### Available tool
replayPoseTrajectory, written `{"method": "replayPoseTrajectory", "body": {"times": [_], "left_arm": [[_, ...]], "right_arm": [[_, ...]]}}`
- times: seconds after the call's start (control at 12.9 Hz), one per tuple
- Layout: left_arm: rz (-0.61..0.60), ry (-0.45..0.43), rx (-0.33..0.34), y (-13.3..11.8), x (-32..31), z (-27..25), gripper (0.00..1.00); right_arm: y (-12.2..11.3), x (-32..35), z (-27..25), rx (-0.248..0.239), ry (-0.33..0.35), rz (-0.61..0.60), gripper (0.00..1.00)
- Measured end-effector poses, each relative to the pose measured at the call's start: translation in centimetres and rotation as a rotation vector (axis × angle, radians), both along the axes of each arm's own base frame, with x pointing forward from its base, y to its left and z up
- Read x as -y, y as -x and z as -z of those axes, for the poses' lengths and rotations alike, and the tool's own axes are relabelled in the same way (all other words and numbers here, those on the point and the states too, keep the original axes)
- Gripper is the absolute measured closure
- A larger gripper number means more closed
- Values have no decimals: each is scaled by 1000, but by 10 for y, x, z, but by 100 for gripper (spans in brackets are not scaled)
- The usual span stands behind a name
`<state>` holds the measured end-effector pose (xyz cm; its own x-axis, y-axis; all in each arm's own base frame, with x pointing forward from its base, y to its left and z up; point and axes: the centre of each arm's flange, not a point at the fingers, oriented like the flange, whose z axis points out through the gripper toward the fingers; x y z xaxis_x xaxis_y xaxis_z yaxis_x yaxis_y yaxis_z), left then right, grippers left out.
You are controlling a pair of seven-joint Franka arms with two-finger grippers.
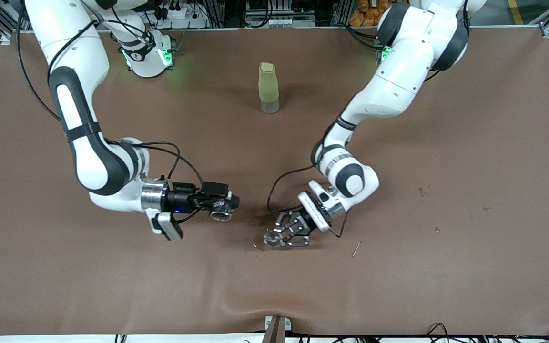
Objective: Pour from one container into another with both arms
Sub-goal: 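Turn the beaker upright with the right gripper and move it away, then carry the beaker back with the right gripper while the left gripper returns the jigger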
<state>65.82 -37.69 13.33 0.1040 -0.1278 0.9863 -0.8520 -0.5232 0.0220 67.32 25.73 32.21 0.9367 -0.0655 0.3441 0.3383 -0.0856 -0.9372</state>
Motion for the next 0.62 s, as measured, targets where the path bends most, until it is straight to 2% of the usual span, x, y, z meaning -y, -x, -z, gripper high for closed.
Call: {"method": "replayPoseTrajectory", "body": {"times": [0.47, 0.62], "left_arm": [[73, 39, 51, -33, -120, 18, 79], [149, 21, 39, -36, -162, 9, 79]], "right_arm": [[-28, 114, 20, 362, 207, 16, 89], [-32, 156, 42, 450, 265, 9, 89]]}}
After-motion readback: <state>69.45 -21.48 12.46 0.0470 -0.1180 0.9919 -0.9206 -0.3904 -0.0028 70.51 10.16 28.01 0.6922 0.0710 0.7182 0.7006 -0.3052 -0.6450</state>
